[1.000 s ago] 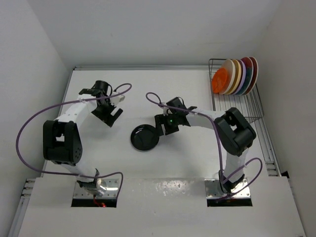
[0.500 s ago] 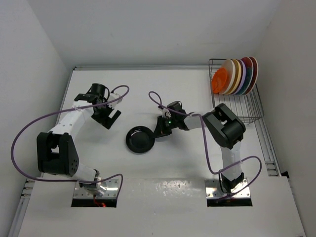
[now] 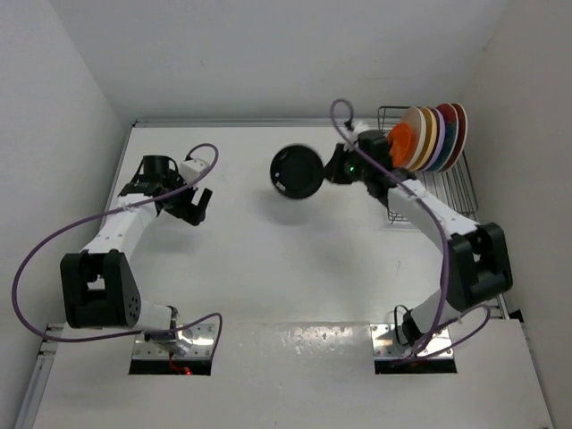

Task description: Load the plates into the dish rack

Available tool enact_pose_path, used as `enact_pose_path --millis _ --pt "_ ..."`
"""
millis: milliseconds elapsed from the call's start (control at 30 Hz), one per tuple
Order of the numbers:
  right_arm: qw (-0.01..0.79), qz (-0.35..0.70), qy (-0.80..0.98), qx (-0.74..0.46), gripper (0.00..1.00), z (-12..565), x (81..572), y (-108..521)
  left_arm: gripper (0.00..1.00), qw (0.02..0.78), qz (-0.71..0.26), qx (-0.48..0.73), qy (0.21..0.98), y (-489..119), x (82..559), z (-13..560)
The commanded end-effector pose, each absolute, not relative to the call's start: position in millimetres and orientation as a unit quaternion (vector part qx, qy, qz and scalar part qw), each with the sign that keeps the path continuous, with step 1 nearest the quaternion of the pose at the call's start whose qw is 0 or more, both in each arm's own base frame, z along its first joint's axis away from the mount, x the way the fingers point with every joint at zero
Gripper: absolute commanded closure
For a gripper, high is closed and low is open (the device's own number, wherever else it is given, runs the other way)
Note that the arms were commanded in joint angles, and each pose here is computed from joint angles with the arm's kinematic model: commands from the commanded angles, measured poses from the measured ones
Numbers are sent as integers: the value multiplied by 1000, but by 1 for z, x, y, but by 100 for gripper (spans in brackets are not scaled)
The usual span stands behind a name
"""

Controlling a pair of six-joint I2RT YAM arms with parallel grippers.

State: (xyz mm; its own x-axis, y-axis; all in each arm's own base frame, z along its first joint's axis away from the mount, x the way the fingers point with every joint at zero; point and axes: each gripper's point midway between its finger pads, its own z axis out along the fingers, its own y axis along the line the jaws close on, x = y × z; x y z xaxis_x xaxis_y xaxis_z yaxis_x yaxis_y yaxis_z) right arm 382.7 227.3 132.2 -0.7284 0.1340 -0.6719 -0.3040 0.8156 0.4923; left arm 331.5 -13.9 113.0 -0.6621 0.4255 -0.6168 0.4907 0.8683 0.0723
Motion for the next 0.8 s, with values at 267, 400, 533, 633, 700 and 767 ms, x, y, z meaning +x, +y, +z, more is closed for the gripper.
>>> enact_pose_path --millis 267,400,533,633,700,767 --pt "583 -140 795 89 100 301 488 -31 3 315 8 193 929 7 362 87" --pt "572 -262 767 123 100 307 501 -76 3 312 3 186 932 8 367 84" --pt "558 -277 772 126 100 277 516 -79 3 301 0 186 935 9 372 80" --pt "544 -290 777 128 100 255 523 -75 3 295 -1 186 937 9 374 76" --pt "531 -300 784 114 100 239 527 -67 3 295 3 185 938 10 376 76" --pt "536 -307 777 121 100 234 533 -66 3 290 2 185 939 10 376 73"
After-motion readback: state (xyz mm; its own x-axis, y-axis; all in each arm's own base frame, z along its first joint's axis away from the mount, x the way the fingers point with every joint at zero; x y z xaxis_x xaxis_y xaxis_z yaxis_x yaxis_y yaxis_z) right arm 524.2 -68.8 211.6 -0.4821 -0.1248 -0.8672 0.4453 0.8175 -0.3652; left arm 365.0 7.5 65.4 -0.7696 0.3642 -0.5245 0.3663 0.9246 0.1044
